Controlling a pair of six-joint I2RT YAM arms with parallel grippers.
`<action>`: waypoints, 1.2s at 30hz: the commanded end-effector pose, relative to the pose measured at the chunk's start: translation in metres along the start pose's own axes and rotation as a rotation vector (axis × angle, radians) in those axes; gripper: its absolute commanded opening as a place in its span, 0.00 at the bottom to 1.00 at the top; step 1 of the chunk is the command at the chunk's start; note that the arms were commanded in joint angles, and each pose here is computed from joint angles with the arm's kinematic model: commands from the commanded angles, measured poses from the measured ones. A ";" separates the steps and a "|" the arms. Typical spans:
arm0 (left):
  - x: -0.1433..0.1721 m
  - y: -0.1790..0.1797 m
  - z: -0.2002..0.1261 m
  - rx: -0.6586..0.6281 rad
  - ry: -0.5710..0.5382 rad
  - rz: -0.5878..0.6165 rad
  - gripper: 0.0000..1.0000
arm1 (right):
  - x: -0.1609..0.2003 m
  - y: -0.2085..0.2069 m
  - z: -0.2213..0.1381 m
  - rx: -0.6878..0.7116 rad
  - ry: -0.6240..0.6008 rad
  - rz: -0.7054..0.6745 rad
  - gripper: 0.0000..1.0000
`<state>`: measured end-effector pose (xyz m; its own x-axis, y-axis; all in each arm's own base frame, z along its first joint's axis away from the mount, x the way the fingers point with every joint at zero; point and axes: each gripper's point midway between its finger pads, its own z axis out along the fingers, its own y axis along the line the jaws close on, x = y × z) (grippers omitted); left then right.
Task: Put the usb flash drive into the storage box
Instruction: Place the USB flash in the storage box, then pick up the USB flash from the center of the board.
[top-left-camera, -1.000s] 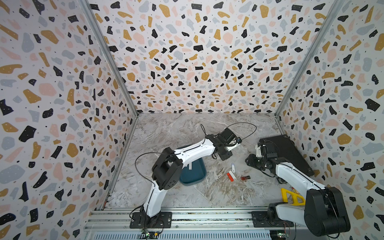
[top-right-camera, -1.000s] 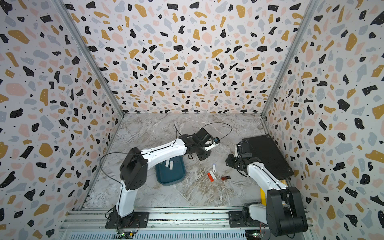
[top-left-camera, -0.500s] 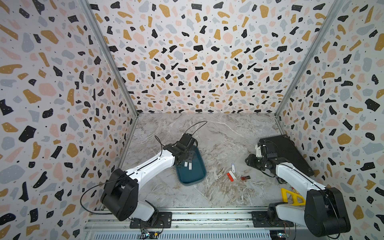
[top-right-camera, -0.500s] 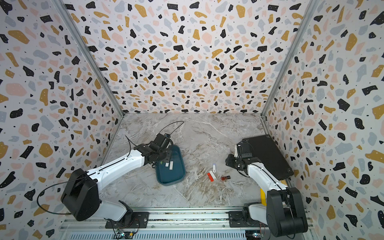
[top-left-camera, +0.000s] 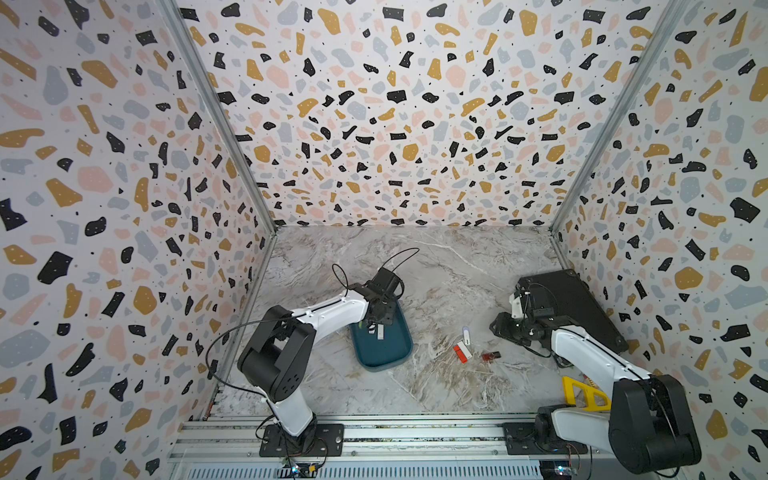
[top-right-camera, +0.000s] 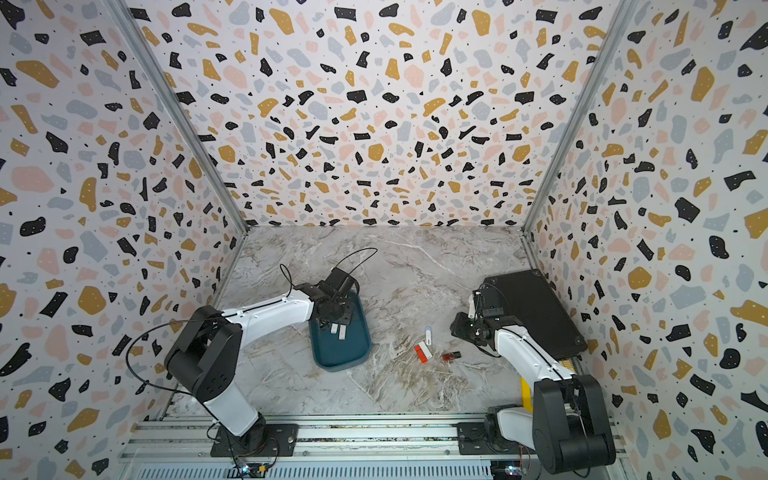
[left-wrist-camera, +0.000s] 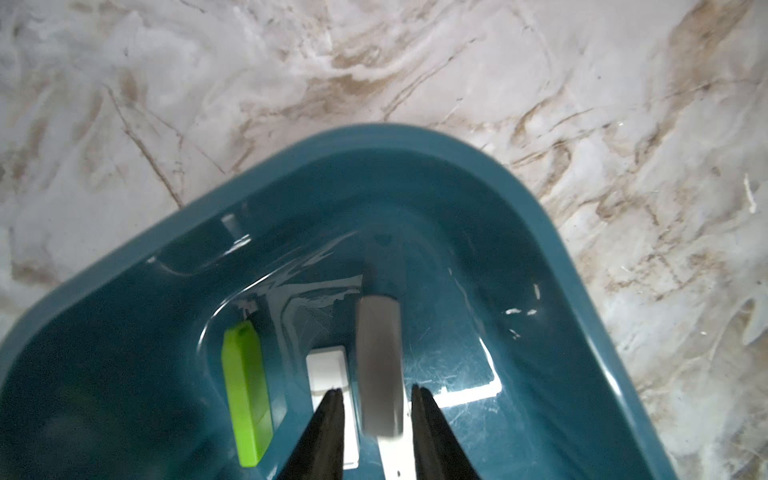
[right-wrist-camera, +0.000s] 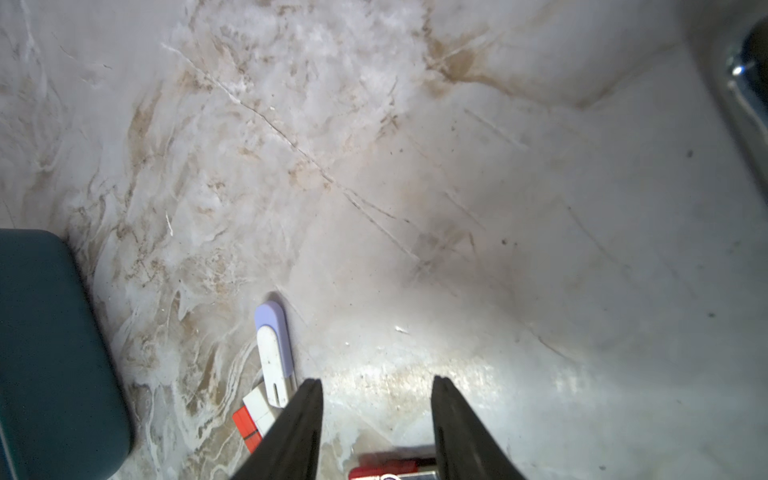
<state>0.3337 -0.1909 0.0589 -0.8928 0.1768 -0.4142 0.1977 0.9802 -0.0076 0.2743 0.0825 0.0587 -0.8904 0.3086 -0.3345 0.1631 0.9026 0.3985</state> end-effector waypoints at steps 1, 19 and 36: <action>-0.028 -0.006 -0.026 0.037 -0.085 -0.026 0.38 | 0.014 -0.006 -0.010 0.039 0.065 0.005 0.49; 0.014 0.021 -0.154 0.139 -0.207 -0.010 0.52 | 0.059 0.000 -0.017 0.092 0.219 0.024 0.55; 0.069 0.039 -0.187 0.198 -0.309 -0.004 0.64 | 0.077 -0.002 -0.005 0.113 0.272 0.079 0.58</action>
<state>0.2039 -0.1230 0.1987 -0.7523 0.1029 -0.6508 0.2807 0.9437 -0.1753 0.2105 0.1065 0.0385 -0.9560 0.2836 -0.0756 0.2441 0.9112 0.3319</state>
